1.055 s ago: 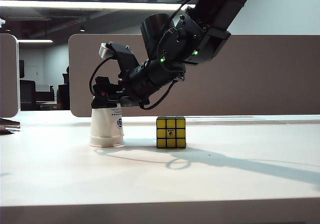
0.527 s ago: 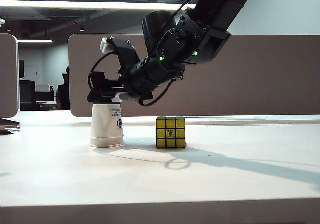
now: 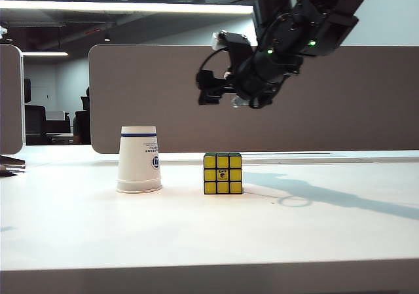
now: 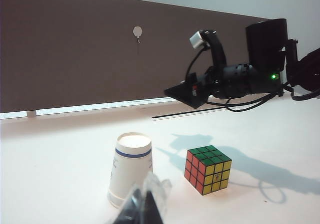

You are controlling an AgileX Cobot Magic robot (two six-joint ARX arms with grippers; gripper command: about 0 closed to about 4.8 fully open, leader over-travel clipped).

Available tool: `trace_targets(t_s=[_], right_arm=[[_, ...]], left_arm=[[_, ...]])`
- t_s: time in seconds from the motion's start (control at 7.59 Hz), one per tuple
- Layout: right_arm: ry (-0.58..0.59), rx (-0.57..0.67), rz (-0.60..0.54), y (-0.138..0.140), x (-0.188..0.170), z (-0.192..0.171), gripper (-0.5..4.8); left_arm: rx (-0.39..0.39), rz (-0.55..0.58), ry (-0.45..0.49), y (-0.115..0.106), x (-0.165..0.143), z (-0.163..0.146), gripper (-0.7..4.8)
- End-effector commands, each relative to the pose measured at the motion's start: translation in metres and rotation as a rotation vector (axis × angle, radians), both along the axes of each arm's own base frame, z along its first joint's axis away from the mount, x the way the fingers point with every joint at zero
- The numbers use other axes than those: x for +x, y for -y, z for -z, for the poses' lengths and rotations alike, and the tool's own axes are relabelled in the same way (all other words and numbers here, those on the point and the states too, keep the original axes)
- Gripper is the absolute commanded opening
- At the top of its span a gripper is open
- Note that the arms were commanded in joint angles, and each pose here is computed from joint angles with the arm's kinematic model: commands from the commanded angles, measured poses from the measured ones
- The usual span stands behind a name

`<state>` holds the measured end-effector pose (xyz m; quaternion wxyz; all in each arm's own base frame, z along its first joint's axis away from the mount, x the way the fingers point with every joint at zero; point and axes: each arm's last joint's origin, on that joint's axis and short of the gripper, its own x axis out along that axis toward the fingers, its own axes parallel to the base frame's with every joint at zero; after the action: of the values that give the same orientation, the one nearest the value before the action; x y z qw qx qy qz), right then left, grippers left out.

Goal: Carefully pick up the cup on the right and stack it on top of the cup on the left.

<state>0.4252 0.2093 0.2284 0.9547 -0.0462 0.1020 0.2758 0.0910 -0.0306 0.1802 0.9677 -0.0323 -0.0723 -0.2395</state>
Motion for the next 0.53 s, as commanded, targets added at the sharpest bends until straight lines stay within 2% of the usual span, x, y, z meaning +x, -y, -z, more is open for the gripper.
trace_targets(t_s=[0.13,0.26,0.4,0.53], right_arm=[[0.041,0.005,0.138,0.031,0.008,-0.02,4.49],[0.036,-0.001,0.184,0.049,0.008,-0.032,4.49],[-0.062,-0.083,0.262,0.078,0.001,-0.043,4.16],[-0.066,-0.098,0.265,0.081,-0.001,-0.045,3.93]], left_arm=[[-0.002,-0.024,0.008,-0.001,0.0,-0.001,-0.06],[-0.003,-0.03,0.008,-0.001,0.0,-0.001,-0.06],[-0.01,-0.072,0.006,-0.002,0.001,-0.001,-0.06],[-0.012,-0.081,0.005,-0.002,0.001,-0.001,-0.06]])
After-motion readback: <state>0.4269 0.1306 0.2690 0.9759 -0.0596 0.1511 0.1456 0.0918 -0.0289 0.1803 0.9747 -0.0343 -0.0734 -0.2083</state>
